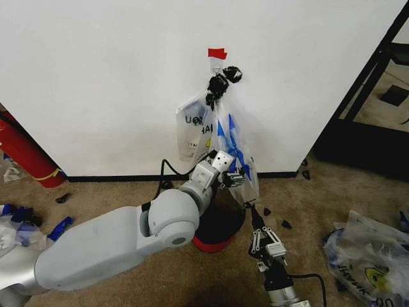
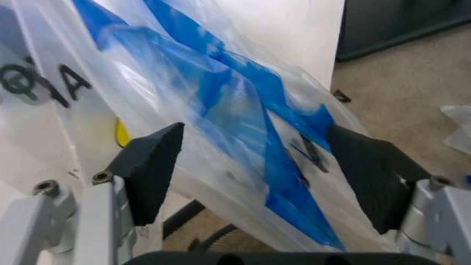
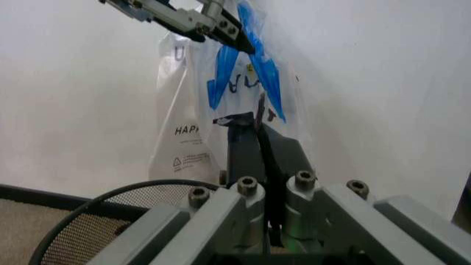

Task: Pick up the garbage bag from the wall and place it over the trash bin.

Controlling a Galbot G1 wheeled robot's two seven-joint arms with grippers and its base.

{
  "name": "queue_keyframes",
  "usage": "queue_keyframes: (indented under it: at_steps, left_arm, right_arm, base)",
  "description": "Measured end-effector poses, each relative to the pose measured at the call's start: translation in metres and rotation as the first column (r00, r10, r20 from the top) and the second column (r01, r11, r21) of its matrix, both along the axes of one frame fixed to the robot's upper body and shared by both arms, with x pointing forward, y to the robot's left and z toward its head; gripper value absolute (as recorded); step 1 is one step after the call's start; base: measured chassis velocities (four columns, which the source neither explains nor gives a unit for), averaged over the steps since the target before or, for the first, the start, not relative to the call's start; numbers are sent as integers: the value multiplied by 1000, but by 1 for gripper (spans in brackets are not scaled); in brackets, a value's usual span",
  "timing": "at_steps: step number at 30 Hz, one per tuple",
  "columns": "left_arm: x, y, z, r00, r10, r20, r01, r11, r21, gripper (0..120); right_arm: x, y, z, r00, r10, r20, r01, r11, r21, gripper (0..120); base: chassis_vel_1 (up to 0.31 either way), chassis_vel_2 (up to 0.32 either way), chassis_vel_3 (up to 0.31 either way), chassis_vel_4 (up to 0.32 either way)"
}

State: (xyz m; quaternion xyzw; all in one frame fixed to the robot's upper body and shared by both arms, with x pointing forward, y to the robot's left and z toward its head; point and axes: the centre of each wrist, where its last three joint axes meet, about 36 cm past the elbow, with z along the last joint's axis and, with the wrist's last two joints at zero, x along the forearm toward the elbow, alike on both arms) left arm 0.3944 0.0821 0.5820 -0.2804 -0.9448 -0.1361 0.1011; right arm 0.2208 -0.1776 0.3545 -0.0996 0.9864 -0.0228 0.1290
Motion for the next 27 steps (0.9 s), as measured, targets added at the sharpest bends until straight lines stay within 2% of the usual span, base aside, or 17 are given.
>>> queue_keyframes:
  at_steps: [3, 6, 7, 8, 11, 14, 16, 22, 25, 27]
  left_arm:
    - [3, -5, -2, 1000, 9, -19, -9, 1000, 0, 75]
    - [8, -7, -2, 1000, 23, -16, -23, 1000, 8, 67]
    - [12, -7, -2, 999, 31, -14, -31, 999, 14, 61]
    - [12, -7, -2, 999, 31, -14, -31, 999, 14, 61]
    - [16, -7, -3, 999, 47, -14, -47, 999, 20, 50]
    - [19, -7, -4, 998, 60, -14, -60, 998, 23, 36]
    - [20, -6, -4, 998, 64, -13, -64, 998, 22, 32]
    - [22, -1, -2, 997, 79, -6, -79, 997, 15, 7]
    - [20, 2, 0, 997, 82, 1, -82, 997, 2, 0]
    - [17, 6, 4, 997, 82, 8, -81, 997, -12, 0]
  right_arm:
    - [0, 0, 1, 1000, 0, 2, 0, 1000, 2, 0]
    - [-1, 0, 2, 1000, -1, 3, 1, 1000, 6, 0]
    - [-2, 0, 3, 1000, -1, 5, 1, 1000, 8, 0]
    - [-2, 0, 3, 1000, -1, 5, 1, 1000, 8, 0]
    - [-3, 0, 3, 1000, -2, 7, 2, 1000, 10, 0]
    - [-3, -1, 3, 1000, -4, 7, 4, 1000, 13, 0]
    - [-3, -1, 3, 1000, -5, 7, 5, 1000, 13, 0]
    - [-2, -2, 3, 1000, -6, 10, 6, 1000, 14, 0]
    - [-1, -3, 3, 1000, -9, 11, 8, 1000, 13, 0]
    - [-1, -4, 4, 1000, -13, 7, 12, 1000, 12, 0]
  base:
    - [0, 0, 0, 0]
    - [0, 0, 0, 0]
    - [0, 0, 0, 0]
    - [0, 0, 0, 0]
    - [0, 0, 0, 0]
    - [0, 0, 0, 0]
    - [0, 0, 0, 0]
    - [0, 0, 0, 0]
    - [0, 0, 0, 0]
    - [0, 0, 0, 0]
